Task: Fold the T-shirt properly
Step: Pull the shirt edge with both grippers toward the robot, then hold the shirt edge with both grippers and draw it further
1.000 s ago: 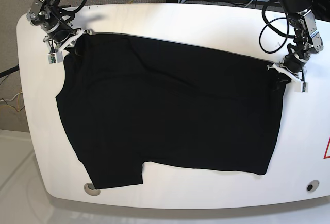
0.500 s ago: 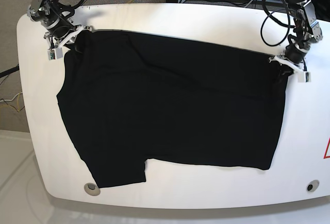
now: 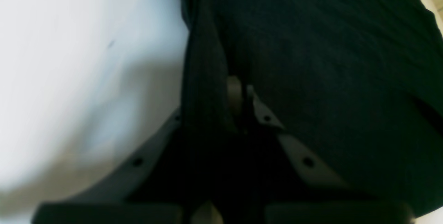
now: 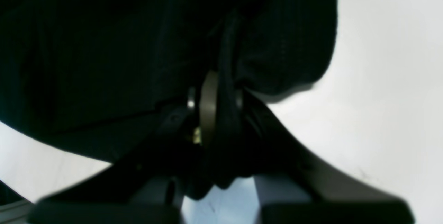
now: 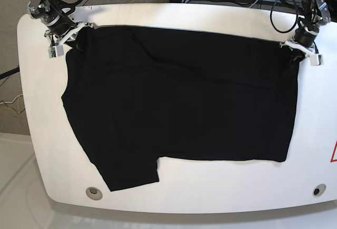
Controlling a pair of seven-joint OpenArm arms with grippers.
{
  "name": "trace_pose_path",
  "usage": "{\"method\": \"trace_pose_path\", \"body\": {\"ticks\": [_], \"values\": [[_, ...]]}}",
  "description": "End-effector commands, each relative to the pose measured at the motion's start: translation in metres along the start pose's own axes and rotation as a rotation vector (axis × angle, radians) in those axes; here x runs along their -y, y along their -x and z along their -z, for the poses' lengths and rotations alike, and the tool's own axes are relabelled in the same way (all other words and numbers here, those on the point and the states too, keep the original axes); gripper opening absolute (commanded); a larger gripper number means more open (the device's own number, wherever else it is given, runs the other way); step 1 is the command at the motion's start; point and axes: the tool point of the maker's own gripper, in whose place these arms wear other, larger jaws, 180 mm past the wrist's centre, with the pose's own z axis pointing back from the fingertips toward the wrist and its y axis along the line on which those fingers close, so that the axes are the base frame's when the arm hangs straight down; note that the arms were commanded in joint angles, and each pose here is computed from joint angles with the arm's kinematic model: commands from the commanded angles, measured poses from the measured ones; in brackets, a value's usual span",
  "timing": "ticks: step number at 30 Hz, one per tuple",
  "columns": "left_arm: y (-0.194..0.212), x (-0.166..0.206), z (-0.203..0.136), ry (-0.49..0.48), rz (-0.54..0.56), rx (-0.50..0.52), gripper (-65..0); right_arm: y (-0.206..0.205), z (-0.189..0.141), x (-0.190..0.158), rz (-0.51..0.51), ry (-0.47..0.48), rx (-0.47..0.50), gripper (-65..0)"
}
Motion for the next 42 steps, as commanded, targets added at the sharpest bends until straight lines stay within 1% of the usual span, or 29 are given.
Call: {"method": "trace_pose_path", "body": {"ticks": [1, 7, 16, 23, 27, 30, 42], "values": [[0.118, -0.035, -0.048, -0.166, 0.093, -0.525, -62.8, 0.007, -0.007, 0.01, -0.03, 0.031, -0.053, -61.3], [0.135, -0.038, -0.066, -0.175, 0.088, -0.571, -62.8, 0.016, -0.009, 0.01, -0.025, 0.032, -0.07, -61.3], [0.158, -0.03, -0.079, -0.152, 0.097, -0.638, -62.8, 0.028, -0.014, 0.011, -0.018, 0.035, -0.098, -61.5], [0.161, -0.031, -0.082, -0.154, 0.094, -0.646, -62.8, 0.036, -0.017, 0.011, -0.014, 0.037, -0.116, -61.5], [0.169, -0.032, -0.092, -0.16, 0.09, -0.668, -62.8, 0.043, -0.021, 0.011, -0.01, 0.04, -0.13, -61.5], [0.17, -0.032, -0.093, -0.161, 0.089, -0.671, -62.8, 0.046, -0.022, 0.012, -0.008, 0.041, -0.138, -61.5], [0.176, -0.033, -0.101, -0.162, 0.086, -0.689, -62.5, 0.048, -0.022, 0.011, -0.006, 0.04, -0.141, -61.5]]}}
